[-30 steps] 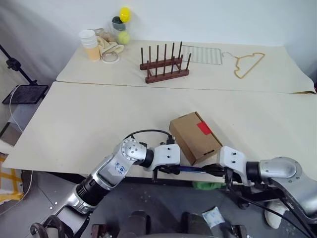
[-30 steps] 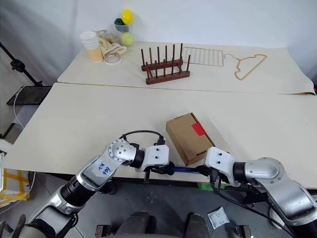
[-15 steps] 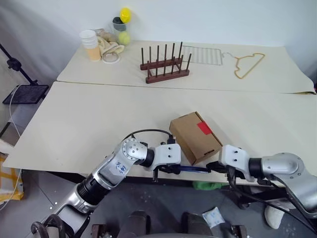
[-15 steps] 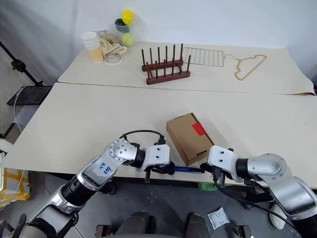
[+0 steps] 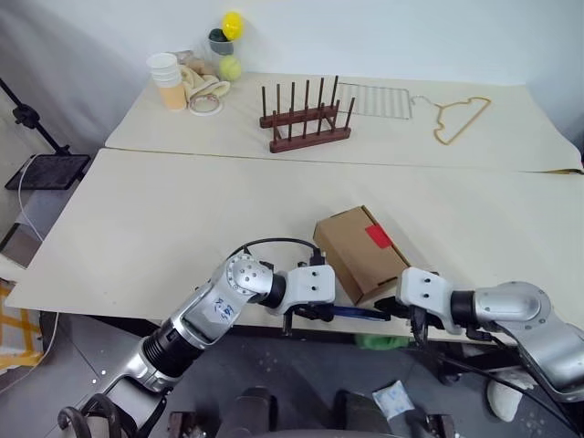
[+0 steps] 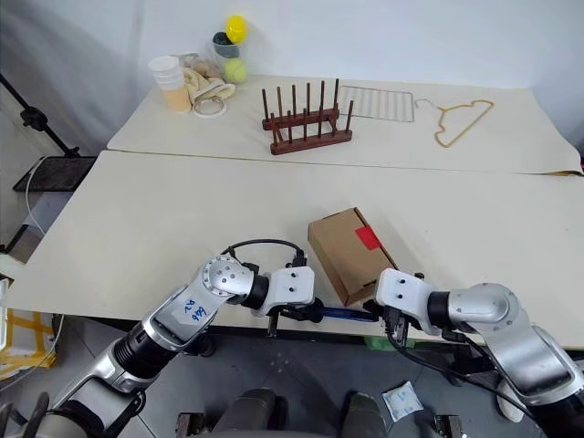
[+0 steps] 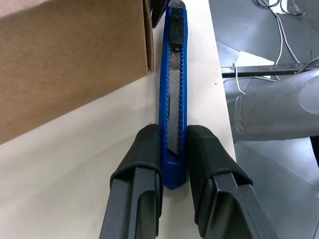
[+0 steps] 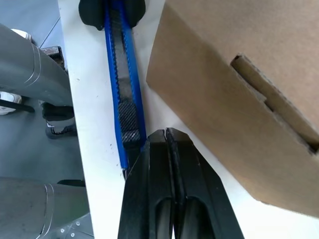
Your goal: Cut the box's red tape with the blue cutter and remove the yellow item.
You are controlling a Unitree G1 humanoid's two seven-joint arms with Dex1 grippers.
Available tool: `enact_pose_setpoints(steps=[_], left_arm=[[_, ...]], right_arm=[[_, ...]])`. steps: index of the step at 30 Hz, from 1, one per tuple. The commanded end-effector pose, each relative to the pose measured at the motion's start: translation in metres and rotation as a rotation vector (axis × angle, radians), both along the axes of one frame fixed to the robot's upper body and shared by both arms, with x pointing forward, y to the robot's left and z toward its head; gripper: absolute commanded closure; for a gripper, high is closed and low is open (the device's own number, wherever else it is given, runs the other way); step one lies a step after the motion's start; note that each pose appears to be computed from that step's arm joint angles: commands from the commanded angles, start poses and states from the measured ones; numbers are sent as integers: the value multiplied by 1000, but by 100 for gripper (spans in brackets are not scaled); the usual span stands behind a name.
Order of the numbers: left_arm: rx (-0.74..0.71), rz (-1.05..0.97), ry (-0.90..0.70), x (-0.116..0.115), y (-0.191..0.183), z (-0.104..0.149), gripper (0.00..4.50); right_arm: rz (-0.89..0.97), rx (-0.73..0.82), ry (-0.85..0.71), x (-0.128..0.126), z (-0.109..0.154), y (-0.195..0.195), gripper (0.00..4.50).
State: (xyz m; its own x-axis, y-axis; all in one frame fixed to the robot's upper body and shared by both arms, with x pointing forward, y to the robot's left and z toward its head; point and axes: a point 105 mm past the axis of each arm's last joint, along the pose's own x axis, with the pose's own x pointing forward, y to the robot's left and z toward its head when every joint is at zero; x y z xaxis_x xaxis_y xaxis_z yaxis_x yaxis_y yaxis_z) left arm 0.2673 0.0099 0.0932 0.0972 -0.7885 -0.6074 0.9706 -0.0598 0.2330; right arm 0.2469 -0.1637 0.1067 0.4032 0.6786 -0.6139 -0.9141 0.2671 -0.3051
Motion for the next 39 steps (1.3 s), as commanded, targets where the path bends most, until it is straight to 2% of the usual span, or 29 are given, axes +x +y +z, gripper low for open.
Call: enact_pose_setpoints(steps=[1,12,19,23,28,39], left_arm=[[55,37,33,-1,3,-18,391],[53,23,36,-3,-1,-18,391],[66,19,40,-4,2,-18,391],[68,19,42,-4,2,-19,391],[70,15,42,-3,1,-19,391],[70,16,46,-3,0,-18,391]], right_arm=[[70,5,19,-12,5,3,444],[67,-8,57,-15,-8,3,444],[48,57,57,-12,8,4,444],[39,43,58,-11,13,-1,444],[13,-2,66,-6,5,-12,444],[16,7,82,0,-5,-6,444]])
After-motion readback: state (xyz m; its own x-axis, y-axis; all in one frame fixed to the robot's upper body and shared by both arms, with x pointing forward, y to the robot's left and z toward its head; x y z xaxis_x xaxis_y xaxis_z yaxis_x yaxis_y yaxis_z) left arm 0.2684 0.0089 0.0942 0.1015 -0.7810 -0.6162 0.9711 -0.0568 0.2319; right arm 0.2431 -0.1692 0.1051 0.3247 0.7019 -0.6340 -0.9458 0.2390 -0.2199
